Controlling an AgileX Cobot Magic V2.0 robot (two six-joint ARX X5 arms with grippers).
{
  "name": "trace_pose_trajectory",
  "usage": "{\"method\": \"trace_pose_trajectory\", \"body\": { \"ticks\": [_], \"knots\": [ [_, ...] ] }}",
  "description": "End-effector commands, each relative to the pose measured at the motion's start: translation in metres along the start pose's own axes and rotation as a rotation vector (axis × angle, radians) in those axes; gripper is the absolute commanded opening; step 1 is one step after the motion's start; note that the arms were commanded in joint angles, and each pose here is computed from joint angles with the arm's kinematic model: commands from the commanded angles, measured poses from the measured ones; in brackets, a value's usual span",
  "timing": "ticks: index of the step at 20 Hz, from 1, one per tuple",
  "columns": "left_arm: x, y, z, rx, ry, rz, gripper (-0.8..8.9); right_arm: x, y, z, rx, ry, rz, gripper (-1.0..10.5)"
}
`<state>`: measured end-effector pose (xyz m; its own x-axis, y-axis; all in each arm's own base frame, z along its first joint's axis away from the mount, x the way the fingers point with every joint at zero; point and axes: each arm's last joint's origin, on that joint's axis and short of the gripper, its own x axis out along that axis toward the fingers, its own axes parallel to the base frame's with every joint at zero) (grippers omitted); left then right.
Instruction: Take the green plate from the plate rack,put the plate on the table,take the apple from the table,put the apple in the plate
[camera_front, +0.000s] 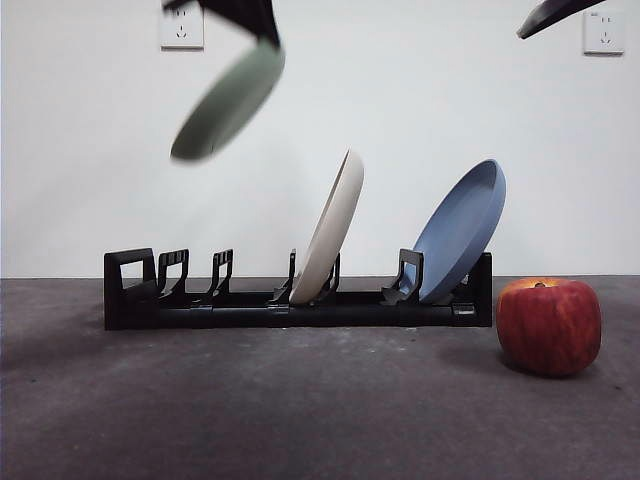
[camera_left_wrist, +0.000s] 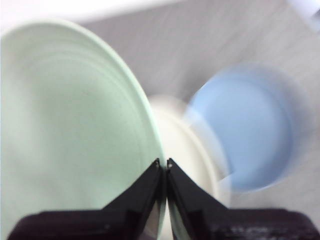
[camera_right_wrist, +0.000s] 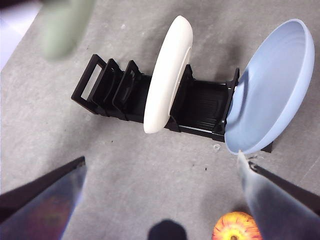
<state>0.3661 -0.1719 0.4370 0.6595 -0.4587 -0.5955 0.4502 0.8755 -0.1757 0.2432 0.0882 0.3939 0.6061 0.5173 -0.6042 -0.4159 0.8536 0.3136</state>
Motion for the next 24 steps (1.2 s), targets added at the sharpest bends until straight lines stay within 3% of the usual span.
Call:
{"method": "trace_pose_trajectory", "body": {
  "ticks": [1,7,8,12,18,21,24],
  "knots": [
    [-0.043,-0.020,0.013,0.082,-0.063,-0.026,-0.09,0.001,0.000,0.001,-0.013,-0.006,-0.002,5.0],
    [-0.138,-0.075,0.004,0.240,-0.147,-0.125,-0.09,0.000,-0.001,-0.001,-0.015,0.012,-0.015,5.0],
    [-0.154,-0.094,-0.004,0.288,-0.159,-0.153,-0.09,0.000,-0.001,-0.002,-0.022,0.029,-0.019,5.0],
    [-0.175,-0.139,-0.042,0.428,-0.101,-0.106,-0.09,0.000,-0.002,-0.008,-0.041,0.081,-0.033,5.0],
    [-0.142,-0.189,-0.137,0.590,0.201,-0.057,-0.09,0.000,-0.003,-0.009,-0.037,0.094,-0.065,5.0],
    [-0.108,-0.194,-0.175,0.623,0.316,0.070,-0.09,0.000,-0.003,-0.009,-0.037,0.095,-0.065,5.0],
    [-0.071,-0.194,-0.209,0.612,0.363,0.103,-0.09,0.000,-0.003,-0.010,-0.035,0.101,-0.066,5.0]
  ]
}}
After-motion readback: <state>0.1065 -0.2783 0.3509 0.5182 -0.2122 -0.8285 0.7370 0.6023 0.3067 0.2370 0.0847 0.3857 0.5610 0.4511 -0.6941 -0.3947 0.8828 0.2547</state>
